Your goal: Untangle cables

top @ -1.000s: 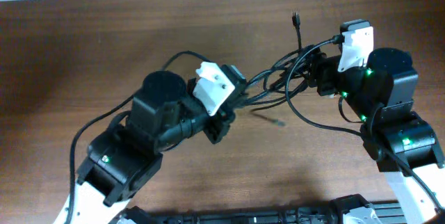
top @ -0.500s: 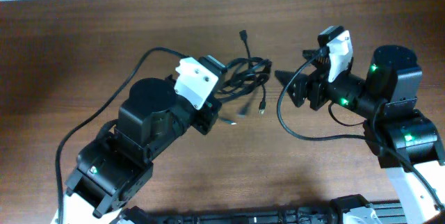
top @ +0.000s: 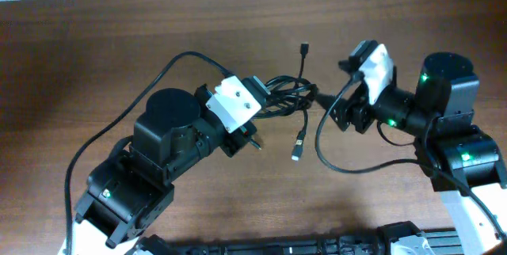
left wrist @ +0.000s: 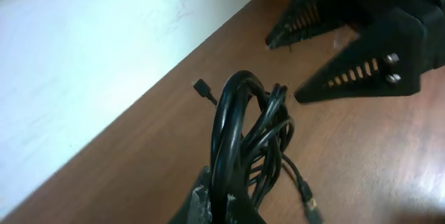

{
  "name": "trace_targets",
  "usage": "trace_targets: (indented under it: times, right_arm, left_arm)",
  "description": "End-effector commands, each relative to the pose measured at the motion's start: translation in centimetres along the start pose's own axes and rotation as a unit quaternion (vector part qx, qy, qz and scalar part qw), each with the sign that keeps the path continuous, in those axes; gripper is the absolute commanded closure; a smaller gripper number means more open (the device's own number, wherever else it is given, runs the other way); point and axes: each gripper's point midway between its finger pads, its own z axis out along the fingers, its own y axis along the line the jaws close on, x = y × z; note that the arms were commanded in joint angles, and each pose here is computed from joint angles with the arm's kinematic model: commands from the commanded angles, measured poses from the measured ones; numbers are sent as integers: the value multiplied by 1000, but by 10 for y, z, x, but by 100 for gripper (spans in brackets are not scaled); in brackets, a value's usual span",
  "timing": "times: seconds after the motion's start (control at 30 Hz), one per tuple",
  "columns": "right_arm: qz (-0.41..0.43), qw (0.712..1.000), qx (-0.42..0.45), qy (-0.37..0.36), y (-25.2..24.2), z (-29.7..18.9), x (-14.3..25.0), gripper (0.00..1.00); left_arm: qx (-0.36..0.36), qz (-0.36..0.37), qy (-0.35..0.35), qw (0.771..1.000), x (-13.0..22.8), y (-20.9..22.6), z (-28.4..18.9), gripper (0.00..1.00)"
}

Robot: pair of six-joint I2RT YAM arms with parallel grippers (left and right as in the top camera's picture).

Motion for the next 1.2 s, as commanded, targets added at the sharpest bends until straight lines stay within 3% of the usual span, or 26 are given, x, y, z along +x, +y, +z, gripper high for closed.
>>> trace_targets:
  times: [0.0, 0.13, 0.27, 0.3, 0.4, 0.53, 0.57, 0.63, 0.67, 0.77, 0.97, 1.17]
  right_arm:
    - [-66, 997, -44, -5, 16, -3, 0, 29]
    - [-80, 994, -72, -4, 26, -4, 3, 29]
    - [-101, 991, -90, -21, 32, -5, -2, 42]
    - [-103, 990, -89, -23, 32, -5, -3, 50]
    - [-104, 990, -89, -24, 32, -5, -4, 96]
    - [-97, 991, -92, -17, 33, -5, 0, 96]
    - [-94, 991, -93, -15, 34, -5, 1, 96]
    - [-88, 991, -101, -11, 37, -6, 4, 96]
    - [-84, 991, -106, -10, 39, -6, 5, 96]
    - [-77, 991, -111, -4, 41, -6, 8, 96]
    - [-48, 987, -151, 6, 56, -10, 16, 96]
    - [-24, 986, -162, 26, 62, -13, 26, 96]
  left_arm:
    - [2, 90, -27, 996, -14, -1, -9, 100]
    - [7, 103, -47, 994, -23, -2, -9, 100]
    - [59, 105, -66, 991, -28, -20, -5, 100]
    - [82, 104, -68, 989, -28, -27, -2, 100]
    - [88, 101, -58, 989, -23, -28, 9, 100]
    - [40, 91, -43, 994, -20, -10, 15, 97]
    - [16, 79, -35, 996, -19, -1, 16, 71]
    - [-6, 73, -26, 997, -16, 7, 16, 7]
    - [-6, 73, -27, 997, -16, 7, 16, 1]
    - [-6, 74, -26, 997, -16, 7, 16, 1]
    - [67, 183, -32, 980, -10, -18, 30, 1]
    - [133, 205, -25, 969, 5, -37, 58, 3]
